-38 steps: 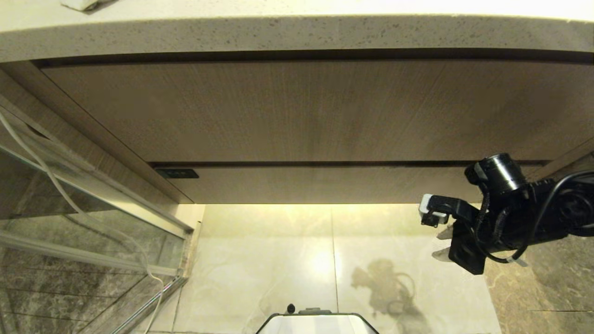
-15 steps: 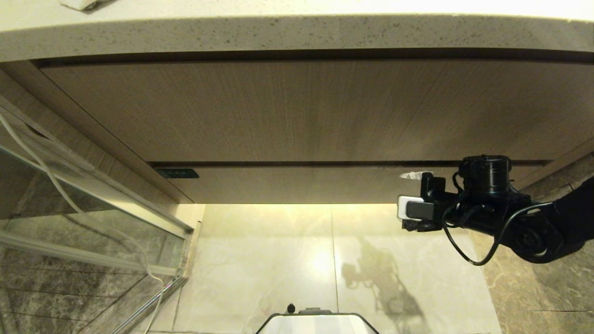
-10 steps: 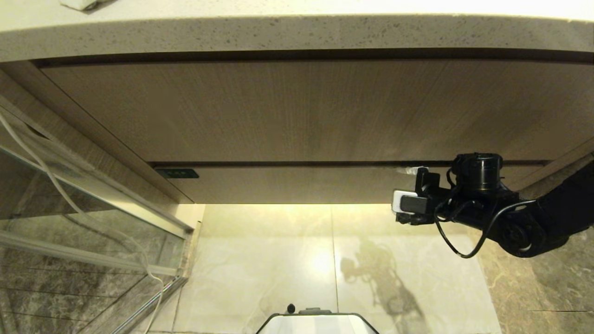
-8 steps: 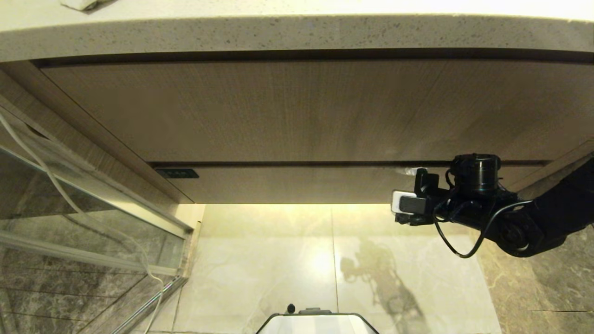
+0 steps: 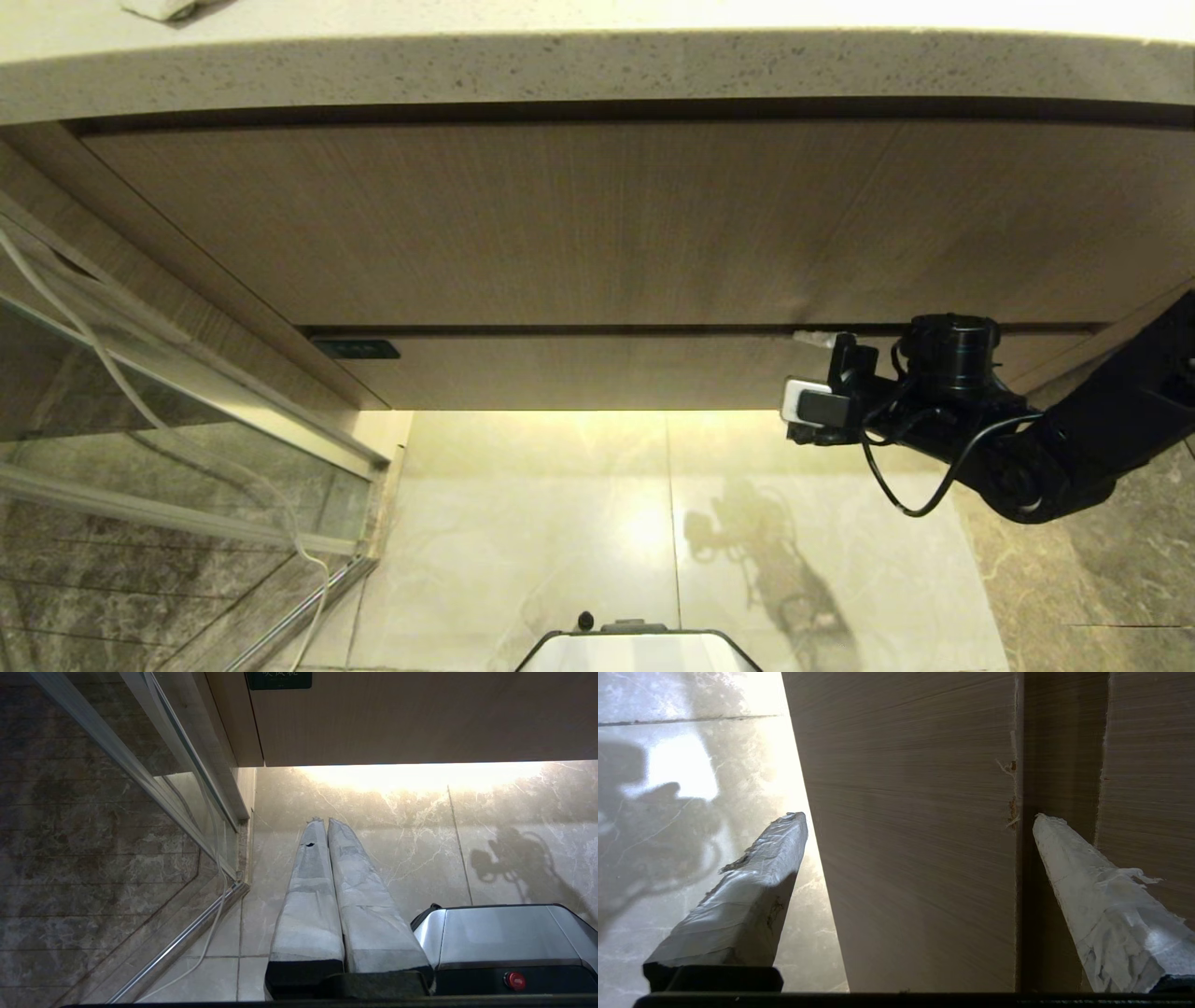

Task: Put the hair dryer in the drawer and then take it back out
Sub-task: Pull open the drawer

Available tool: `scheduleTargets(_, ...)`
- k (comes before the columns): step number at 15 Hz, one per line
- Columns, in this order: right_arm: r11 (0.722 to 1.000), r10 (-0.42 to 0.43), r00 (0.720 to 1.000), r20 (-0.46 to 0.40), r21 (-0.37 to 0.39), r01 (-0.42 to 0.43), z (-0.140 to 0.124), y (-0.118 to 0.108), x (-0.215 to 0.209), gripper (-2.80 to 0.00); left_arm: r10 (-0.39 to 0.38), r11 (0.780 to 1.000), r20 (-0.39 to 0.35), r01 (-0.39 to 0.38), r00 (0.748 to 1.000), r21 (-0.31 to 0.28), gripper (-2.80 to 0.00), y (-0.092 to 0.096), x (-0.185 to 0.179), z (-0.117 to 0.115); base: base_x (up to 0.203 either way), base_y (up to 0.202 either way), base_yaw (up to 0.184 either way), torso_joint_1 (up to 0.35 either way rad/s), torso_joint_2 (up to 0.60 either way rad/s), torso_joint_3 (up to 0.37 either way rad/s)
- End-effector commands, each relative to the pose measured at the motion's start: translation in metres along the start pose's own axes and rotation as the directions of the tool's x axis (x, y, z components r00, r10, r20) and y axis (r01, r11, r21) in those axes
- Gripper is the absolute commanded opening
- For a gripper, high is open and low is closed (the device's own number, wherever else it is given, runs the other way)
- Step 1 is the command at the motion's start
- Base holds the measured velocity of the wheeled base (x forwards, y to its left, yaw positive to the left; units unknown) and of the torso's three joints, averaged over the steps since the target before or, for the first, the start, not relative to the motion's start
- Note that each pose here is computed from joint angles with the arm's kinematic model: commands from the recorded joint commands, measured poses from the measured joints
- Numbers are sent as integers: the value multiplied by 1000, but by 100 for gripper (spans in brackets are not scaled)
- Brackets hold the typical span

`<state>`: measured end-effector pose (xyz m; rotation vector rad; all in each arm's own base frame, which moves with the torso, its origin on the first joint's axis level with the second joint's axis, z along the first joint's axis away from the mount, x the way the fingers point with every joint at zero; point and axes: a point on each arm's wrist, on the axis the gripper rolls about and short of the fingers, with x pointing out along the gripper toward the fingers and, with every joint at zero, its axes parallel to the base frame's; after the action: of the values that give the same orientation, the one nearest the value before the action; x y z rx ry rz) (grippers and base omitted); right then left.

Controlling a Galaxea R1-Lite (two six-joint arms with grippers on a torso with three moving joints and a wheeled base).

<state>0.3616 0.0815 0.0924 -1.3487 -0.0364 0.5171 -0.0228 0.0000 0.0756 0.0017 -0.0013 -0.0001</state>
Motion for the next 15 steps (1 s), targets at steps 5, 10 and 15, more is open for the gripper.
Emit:
scheduleTargets(5,1000,4,1000,-6,-3,-4,-5,4,5,0,0,1000,2,0,1000,0,-280,0,0,0,0,0,0,0,0,0)
scheduleTargets(10,999,-49,999,-1,6,49,-6,-2,10,0,0,1000,2,0,1000,0,-280,0,0,0,0,0,0,0,0,0)
scheduleTargets(15,999,-47,999,-2,8,47,-9,3,19,0,0,1000,2,0,1000,0,-280,0,0,0,0,0,0,0,0,0)
